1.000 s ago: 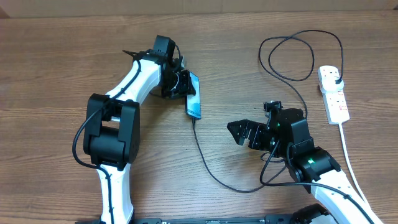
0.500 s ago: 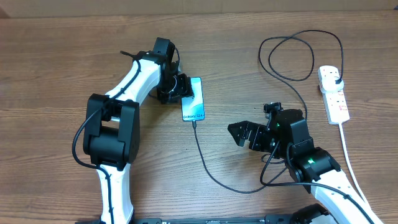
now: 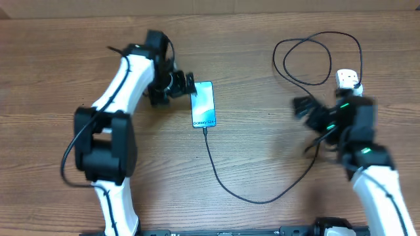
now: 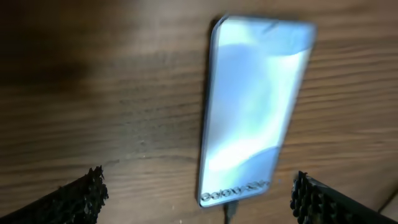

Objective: Plug charger to phone and switch on socket

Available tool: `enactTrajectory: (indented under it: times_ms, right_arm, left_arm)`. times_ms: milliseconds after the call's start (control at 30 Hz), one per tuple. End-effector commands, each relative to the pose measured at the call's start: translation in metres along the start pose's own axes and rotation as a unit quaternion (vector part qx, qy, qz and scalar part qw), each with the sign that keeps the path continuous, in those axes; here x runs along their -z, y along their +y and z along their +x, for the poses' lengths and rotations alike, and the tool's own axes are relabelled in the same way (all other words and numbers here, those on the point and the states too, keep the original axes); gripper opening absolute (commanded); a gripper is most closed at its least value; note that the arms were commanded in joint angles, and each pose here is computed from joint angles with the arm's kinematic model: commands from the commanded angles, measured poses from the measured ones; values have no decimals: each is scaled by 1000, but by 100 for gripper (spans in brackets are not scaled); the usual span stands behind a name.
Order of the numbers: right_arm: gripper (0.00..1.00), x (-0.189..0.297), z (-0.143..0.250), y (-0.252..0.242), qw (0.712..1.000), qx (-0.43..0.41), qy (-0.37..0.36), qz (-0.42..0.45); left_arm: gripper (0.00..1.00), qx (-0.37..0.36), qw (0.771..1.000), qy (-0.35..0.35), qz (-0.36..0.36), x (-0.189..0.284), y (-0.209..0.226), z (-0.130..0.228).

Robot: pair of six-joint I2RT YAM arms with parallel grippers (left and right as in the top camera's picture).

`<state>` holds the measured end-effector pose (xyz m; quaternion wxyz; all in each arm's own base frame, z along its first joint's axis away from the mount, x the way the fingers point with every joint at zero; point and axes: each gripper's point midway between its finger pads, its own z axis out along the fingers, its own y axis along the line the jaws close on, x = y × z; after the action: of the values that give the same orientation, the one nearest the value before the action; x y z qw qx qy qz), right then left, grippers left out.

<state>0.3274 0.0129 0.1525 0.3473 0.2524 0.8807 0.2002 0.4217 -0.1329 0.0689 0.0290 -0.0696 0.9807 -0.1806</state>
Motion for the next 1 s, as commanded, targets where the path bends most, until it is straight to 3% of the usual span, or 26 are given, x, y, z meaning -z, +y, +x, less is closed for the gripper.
enactTrajectory:
  times_ms: [0, 67, 133, 200, 233, 267, 633, 967]
  right_arm:
    - [100, 10, -61, -40, 996, -35, -56, 56]
    - [100, 10, -85, -70, 991, -80, -73, 85]
    - [87, 8, -102, -98, 984, -119, -81, 108]
    - [50, 3, -116, -125, 977, -150, -83, 129]
    - [22, -2, -122, -137, 974, -161, -80, 138]
    - [4, -6, -125, -145, 972, -169, -77, 144]
    - [4, -72, -134, -203, 965, -195, -53, 165]
    - [4, -88, -139, -209, 967, -187, -65, 159]
  left_arm:
    - [100, -91, 991, -93, 30, 79, -44, -7]
    - [100, -126, 985, -110, 37, 100, -59, 3]
    - [100, -157, 979, -120, 41, 117, -71, 15]
    - [100, -185, 973, -130, 47, 130, -85, 27]
    - [100, -195, 970, -134, 50, 135, -90, 32]
    - [100, -201, 969, -136, 53, 138, -95, 36]
    - [100, -244, 959, -131, 67, 134, -127, 57]
    - [100, -243, 958, -133, 69, 135, -128, 56]
